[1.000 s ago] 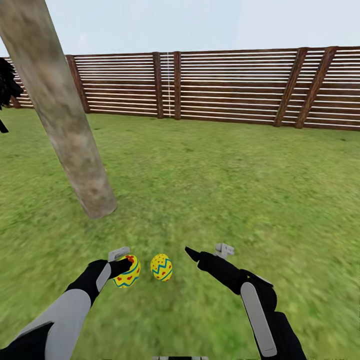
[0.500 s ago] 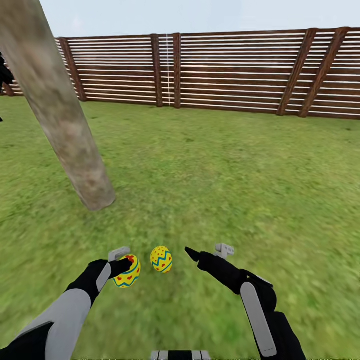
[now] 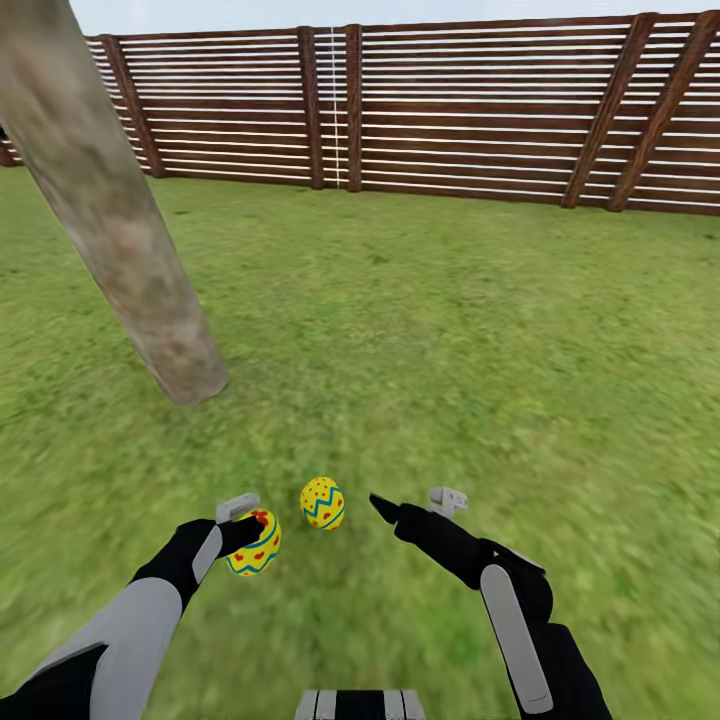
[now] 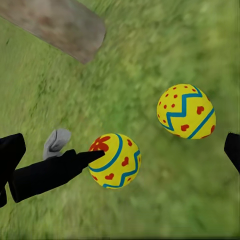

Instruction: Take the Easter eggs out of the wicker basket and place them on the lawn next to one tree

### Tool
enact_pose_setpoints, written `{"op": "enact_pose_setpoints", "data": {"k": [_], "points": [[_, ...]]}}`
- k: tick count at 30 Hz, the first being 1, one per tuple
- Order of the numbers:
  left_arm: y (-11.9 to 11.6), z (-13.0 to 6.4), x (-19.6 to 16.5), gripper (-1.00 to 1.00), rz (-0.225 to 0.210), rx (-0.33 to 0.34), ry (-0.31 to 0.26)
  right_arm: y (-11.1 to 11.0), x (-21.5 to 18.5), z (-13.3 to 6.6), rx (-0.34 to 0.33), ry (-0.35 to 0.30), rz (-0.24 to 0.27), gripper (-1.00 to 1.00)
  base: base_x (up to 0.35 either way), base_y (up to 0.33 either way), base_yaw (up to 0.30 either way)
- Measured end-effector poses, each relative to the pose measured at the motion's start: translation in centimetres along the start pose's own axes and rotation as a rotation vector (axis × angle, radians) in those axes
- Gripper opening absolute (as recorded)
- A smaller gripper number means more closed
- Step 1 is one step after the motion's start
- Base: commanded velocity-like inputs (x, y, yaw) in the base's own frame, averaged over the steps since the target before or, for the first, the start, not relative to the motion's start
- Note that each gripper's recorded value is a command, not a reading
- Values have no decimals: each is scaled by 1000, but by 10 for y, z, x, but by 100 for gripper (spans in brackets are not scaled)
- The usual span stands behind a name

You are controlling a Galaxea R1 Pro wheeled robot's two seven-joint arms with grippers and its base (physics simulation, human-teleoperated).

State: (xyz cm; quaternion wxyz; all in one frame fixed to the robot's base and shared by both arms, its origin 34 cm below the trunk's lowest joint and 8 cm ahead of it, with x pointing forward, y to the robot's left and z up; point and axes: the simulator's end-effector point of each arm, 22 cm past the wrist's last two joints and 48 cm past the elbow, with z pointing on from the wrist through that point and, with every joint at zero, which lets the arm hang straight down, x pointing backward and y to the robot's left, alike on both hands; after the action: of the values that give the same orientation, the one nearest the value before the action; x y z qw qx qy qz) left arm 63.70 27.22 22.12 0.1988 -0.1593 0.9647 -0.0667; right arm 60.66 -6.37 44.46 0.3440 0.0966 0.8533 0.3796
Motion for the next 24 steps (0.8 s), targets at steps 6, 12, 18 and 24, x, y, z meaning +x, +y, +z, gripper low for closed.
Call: {"op": "enact_pose_setpoints", "data": {"k": [6, 12, 18, 24], "points": [[5, 10, 11, -100, -1, -8, 23, -9, 8, 5, 10, 17, 14, 100, 0, 0, 0], [9, 20, 23, -100, -3, -16, 46, -18, 17, 11, 20, 35, 28, 100, 0, 0, 0], [10, 23, 27, -100, -4, -16, 54, -22, 19, 12, 25, 39, 34, 100, 6, 0, 0], [12, 23, 27, -100, -4, -19, 56, -22, 19, 12, 24, 39, 33, 100, 244, 51, 0]]}}
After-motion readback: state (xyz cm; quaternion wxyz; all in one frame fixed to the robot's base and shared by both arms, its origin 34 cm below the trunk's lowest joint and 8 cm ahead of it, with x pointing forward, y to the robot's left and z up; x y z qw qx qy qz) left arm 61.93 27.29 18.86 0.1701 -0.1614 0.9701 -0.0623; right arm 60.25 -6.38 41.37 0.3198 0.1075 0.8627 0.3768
